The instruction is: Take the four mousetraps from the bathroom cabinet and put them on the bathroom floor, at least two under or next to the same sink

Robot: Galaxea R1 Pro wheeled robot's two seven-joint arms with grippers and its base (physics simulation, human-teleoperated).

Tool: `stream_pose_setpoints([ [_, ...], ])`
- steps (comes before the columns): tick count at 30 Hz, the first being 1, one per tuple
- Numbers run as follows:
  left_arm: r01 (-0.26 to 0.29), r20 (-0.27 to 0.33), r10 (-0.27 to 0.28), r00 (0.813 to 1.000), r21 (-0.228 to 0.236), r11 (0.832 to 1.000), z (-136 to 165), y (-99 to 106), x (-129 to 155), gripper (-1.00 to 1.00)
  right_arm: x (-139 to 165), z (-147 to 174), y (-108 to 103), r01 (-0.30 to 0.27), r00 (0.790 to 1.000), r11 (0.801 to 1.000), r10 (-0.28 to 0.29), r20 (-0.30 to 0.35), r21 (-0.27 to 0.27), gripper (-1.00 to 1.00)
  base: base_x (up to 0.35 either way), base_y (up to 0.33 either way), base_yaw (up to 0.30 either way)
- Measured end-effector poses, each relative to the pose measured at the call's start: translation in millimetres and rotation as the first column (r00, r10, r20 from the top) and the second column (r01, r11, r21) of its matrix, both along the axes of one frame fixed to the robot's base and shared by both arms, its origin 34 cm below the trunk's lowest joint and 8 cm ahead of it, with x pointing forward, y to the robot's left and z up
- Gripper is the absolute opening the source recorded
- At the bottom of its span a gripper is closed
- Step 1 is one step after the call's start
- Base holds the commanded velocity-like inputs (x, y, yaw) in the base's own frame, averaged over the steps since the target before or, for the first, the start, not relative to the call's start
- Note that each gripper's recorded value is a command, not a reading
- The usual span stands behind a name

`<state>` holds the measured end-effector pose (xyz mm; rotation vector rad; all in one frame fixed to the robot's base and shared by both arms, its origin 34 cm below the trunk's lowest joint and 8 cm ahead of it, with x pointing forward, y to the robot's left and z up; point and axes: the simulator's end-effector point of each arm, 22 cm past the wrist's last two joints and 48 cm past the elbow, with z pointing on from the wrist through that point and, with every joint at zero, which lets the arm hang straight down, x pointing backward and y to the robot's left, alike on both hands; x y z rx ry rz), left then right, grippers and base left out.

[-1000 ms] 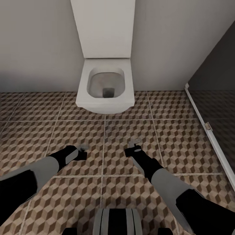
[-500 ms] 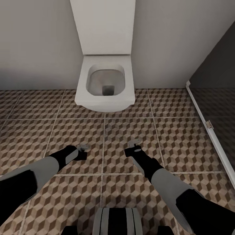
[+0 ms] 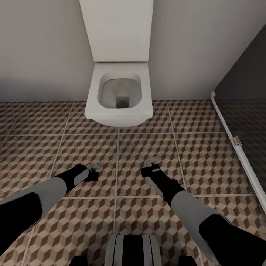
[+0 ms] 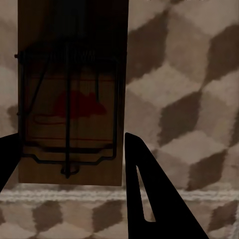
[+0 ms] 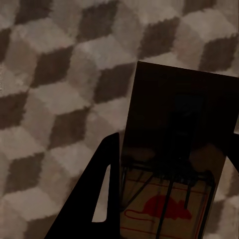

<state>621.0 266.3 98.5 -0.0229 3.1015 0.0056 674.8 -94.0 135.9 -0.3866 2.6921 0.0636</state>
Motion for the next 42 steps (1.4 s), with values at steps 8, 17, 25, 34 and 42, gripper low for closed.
stream_pose_setpoints([
  [8, 0.003, 0.004, -0.003, 1.0, -0.01, 1.0, 0.7, -5.3, 1.5, -1.0, 6.5, 3.6, 3.6, 0.002, 0.999, 1.0, -0.003, 0.032, 0.013, -1.0, 0.0, 0.0, 0.0],
  [17, 0.023, 0.017, -0.023, 1.0, -0.043, 0.999, 3.8, -22.8, 6.6, -1.0, 11.9, 8.3, 7.9, 0.002, 0.999, 1.0, -0.003, 0.048, 0.023, -1.0, 0.0, 0.0, 0.0],
  [25, 0.026, 0.021, -0.025, 0.999, -0.05, 0.998, 4.6, -26.3, 7.8, -1.0, 15.5, 11.1, 9.2, 0.002, 0.998, 1.0, -0.004, 0.057, 0.028, -1.0, 0.0, 0.0, 0.0],
  [34, 0.026, 0.021, -0.025, 0.999, -0.048, 0.999, 4.5, -24.9, 7.9, -1.0, 15.6, 11.5, 10.3, 0.002, 0.998, 1.0, -0.003, 0.058, 0.029, -1.0, 0.0, 0.0, 0.0],
  [42, 0.024, 0.021, -0.023, 0.999, -0.042, 0.999, 4.5, -22.1, 8.0, -1.0, 15.7, 11.4, 10.0, 0.002, 0.998, 1.0, -0.003, 0.058, 0.029, -1.0, 0.0, 0.0, 0.0],
])
